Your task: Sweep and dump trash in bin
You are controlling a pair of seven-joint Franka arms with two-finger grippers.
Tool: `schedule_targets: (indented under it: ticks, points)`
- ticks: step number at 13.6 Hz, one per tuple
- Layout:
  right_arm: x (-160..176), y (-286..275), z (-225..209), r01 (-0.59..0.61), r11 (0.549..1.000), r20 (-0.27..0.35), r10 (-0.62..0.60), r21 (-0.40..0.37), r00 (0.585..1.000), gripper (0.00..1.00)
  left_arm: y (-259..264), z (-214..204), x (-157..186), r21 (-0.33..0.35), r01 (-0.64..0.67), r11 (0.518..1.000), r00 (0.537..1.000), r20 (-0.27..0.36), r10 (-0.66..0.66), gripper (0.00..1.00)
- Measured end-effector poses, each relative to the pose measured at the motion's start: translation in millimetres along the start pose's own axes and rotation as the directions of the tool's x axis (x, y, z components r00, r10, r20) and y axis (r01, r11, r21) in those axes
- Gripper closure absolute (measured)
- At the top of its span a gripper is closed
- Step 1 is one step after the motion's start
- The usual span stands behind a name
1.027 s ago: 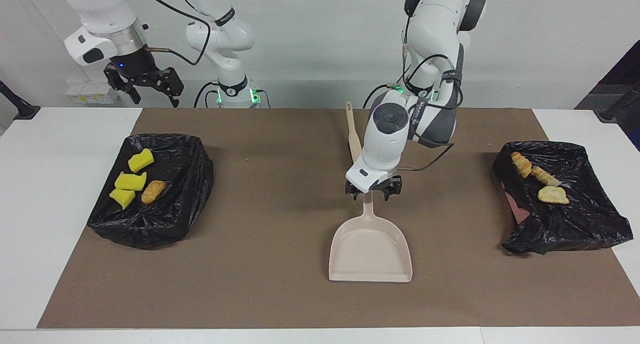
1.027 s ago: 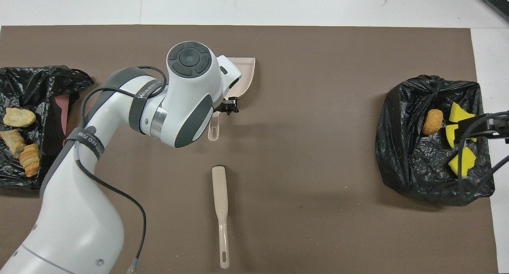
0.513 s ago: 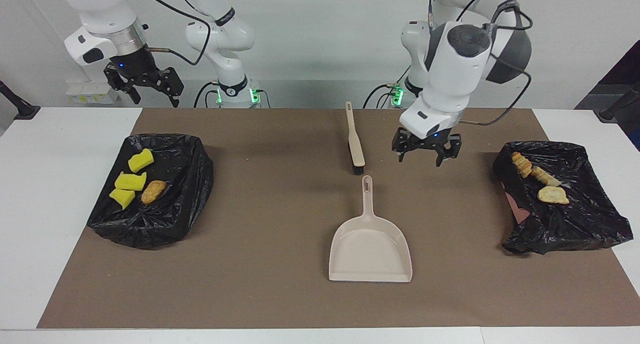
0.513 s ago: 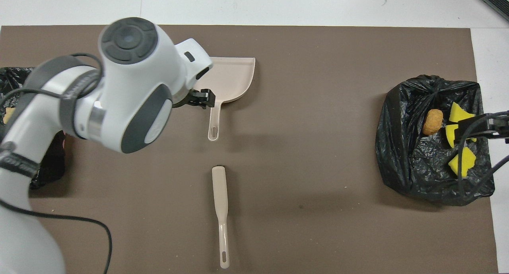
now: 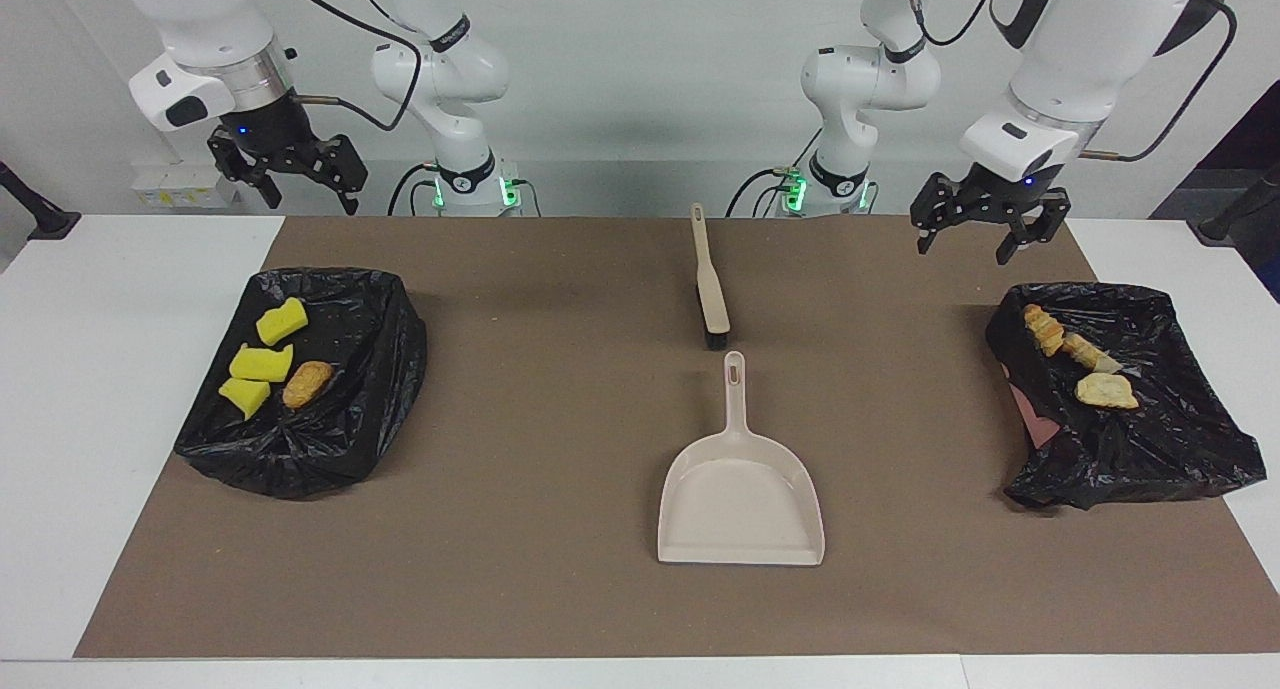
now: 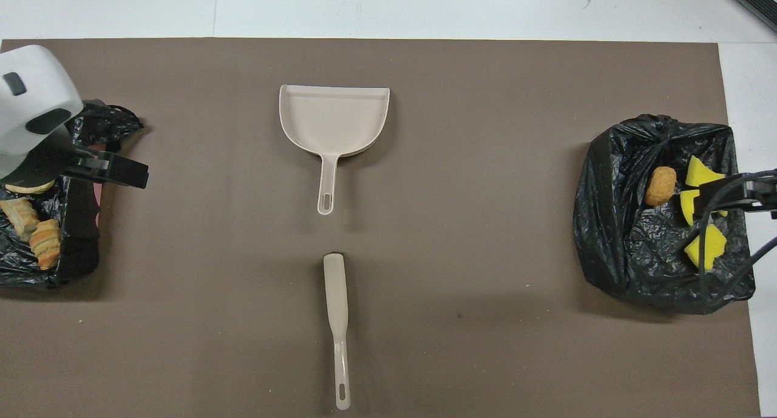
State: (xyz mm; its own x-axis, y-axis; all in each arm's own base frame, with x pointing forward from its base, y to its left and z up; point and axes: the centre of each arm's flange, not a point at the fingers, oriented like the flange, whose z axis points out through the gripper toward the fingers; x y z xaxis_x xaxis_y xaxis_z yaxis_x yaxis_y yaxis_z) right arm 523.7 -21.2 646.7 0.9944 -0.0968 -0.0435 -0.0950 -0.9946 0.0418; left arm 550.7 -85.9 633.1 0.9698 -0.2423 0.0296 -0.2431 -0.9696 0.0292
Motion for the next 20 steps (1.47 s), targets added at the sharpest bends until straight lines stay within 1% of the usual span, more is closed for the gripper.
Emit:
schedule_targets:
  ticks: [3, 8, 11, 13, 15, 20]
  points:
    - [0, 0, 0, 0.0, 1.0, 0.0, 0.0, 0.0, 1.0, 0.0, -3, -9, -7, -0.005, -0.002, 1.0, 1.0, -0.006, 0.002, 0.0]
    - [0, 0, 0, 0.0, 1.0, 0.0, 0.0, 0.0, 1.0, 0.0, -4, -11, -9, -0.004, 0.0, 1.0, 1.0, -0.005, 0.0, 0.0]
    - [0, 0, 0, 0.0, 1.0, 0.0, 0.0, 0.0, 1.0, 0.0, -15, -9, -13, -0.007, 0.022, 1.0, 0.999, 0.027, -0.022, 0.0]
    - [0, 0, 0, 0.0, 1.0, 0.0, 0.0, 0.0, 1.0, 0.0, -30, -8, -16, -0.007, 0.048, 0.999, 0.998, 0.038, -0.047, 0.0]
    - [0, 0, 0, 0.0, 1.0, 0.0, 0.0, 0.0, 1.0, 0.0, -39, -10, -17, -0.007, 0.059, 0.998, 0.998, 0.035, -0.058, 0.0]
    - [0, 0, 0, 0.0, 1.0, 0.0, 0.0, 0.0, 1.0, 0.0, -38, -13, -17, -0.004, 0.056, 0.998, 0.998, 0.03, -0.056, 0.0]
